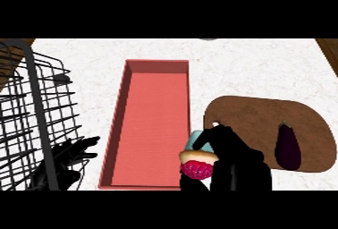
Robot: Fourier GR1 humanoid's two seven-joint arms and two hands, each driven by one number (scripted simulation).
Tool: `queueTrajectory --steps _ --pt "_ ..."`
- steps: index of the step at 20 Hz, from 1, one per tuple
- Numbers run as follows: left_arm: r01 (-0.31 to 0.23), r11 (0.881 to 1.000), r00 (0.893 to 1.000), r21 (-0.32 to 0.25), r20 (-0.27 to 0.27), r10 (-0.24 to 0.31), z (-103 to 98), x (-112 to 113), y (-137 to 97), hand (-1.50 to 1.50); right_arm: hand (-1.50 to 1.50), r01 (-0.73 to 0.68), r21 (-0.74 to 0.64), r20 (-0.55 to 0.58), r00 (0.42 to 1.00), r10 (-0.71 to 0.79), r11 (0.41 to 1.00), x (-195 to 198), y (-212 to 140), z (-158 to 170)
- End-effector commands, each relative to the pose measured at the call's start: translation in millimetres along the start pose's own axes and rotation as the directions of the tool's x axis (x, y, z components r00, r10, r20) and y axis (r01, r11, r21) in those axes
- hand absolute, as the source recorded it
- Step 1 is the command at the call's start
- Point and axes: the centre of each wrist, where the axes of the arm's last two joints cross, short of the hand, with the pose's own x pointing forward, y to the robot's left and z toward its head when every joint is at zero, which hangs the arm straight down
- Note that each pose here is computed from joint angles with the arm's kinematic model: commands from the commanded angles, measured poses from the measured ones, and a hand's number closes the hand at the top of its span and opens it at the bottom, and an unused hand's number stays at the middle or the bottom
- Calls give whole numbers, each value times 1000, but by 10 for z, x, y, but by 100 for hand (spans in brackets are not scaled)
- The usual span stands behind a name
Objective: Pick the cupcake from the cutting board and place it in the cardboard box
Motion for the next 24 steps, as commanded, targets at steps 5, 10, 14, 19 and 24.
queueTrajectory --steps 5,10,14,19,24 --pt "72 989 984 129 154 -92 -237 242 167 0 150 4 82 -208 978 13 997 205 200 -468" --pt "63 989 983 136 162 -85 -286 307 175 0 150 -14 135 -267 962 50 991 205 475 -799" --pt "67 990 982 121 170 -87 -272 280 67 0 150 -30 186 -317 944 89 982 183 708 -1020" --pt "74 992 981 102 174 -91 -336 339 78 0 -150 40 184 -393 919 36 982 73 916 -1258" --pt "81 988 984 129 149 -100 -318 296 84 0 -150 137 126 -377 923 -80 983 151 947 -1397"
